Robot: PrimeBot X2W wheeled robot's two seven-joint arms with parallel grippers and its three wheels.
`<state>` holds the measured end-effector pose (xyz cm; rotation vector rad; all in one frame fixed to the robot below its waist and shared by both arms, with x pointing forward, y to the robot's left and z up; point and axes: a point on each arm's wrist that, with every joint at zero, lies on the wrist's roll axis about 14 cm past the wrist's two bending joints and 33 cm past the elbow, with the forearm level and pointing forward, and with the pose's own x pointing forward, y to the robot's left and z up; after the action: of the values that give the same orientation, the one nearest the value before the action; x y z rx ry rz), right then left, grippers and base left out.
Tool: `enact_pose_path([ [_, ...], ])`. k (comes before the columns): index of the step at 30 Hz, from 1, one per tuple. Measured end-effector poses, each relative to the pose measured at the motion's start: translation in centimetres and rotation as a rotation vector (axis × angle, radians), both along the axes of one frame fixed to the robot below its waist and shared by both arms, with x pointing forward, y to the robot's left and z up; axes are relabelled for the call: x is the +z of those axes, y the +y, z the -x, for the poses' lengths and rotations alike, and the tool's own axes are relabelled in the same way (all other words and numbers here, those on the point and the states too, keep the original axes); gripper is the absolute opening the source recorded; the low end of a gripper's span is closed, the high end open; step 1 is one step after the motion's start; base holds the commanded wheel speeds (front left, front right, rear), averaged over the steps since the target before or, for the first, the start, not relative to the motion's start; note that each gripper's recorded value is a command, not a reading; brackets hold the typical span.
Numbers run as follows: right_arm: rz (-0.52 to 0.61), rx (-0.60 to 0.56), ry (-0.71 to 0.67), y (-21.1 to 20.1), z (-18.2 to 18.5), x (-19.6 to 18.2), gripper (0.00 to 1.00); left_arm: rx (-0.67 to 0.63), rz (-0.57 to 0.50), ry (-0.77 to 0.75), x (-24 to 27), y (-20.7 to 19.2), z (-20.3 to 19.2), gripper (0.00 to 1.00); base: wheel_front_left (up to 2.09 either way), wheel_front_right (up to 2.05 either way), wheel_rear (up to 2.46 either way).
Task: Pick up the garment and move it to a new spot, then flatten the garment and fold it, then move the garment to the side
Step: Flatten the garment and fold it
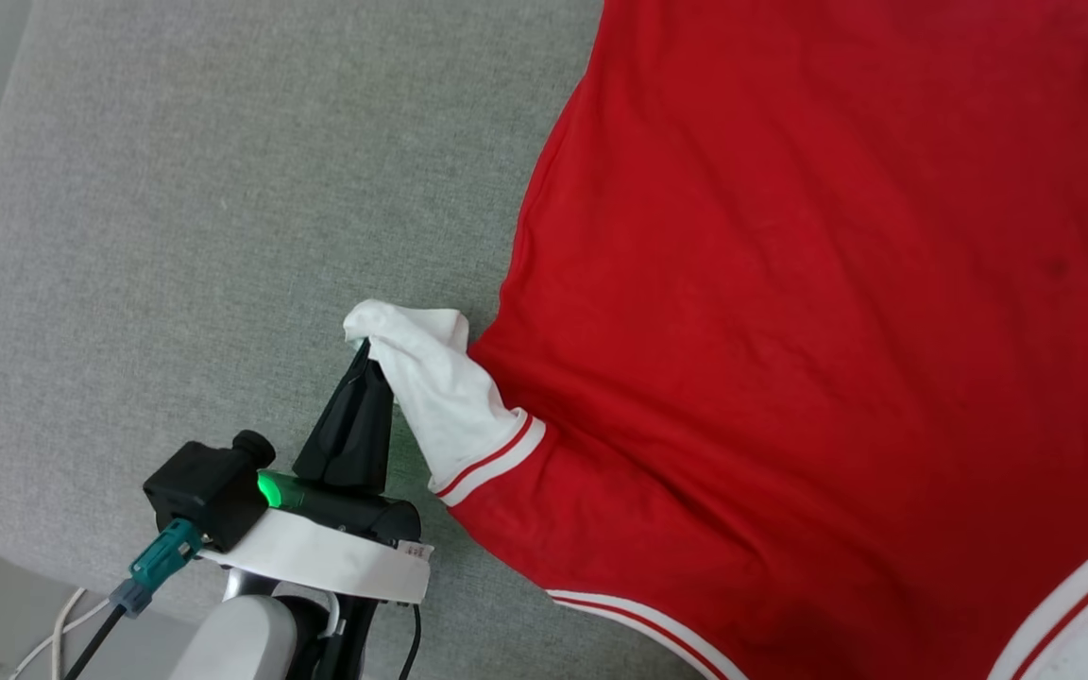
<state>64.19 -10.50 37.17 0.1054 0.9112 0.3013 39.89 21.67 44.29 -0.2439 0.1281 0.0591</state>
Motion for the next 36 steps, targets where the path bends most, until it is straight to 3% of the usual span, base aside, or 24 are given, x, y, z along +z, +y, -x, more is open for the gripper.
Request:
enact_pose_path([
  [7,-0.016,0.006,0.153,1.1,0.2,-3.5,1.00,0.024,-0.012,0.027,-1.2,0.8,0.0,0.00,0.00,0.00,0.00],
  [8,-0.013,0.006,0.162,1.1,0.3,-3.5,0.50,0.023,-0.014,0.025,-1.1,0.8,0.0,0.00,0.00,0.00,0.00],
  [9,-0.011,0.004,0.168,1.1,0.4,-3.4,0.29,0.025,-0.014,0.023,-1.1,0.8,0.0,0.00,0.00,0.00,0.00],
  [10,-0.008,0.005,0.169,1.1,0.4,-3.3,0.00,0.023,-0.015,0.019,-1.0,0.8,0.0,0.00,0.00,0.00,0.00],
  [19,0.064,0.041,0.126,1.1,2.1,-0.2,0.00,0.056,-0.017,-0.020,0.6,1.6,1.5,0.00,0.00,0.00,0.00],
  [26,0.167,0.056,-0.021,-1.9,3.9,5.8,0.00,0.113,-0.026,-0.042,2.0,3.1,4.1,0.00,0.00,0.00,0.00],
  [31,0.179,0.047,-0.060,-4.5,8.0,7.8,0.00,0.125,-0.027,-0.059,2.9,3.5,5.5,0.00,0.00,0.00,0.00],
  [36,0.185,0.002,-0.042,-8.6,14.0,7.4,0.00,0.105,-0.026,-0.043,2.8,3.2,6.2,0.00,0.00,0.00,0.00],
])
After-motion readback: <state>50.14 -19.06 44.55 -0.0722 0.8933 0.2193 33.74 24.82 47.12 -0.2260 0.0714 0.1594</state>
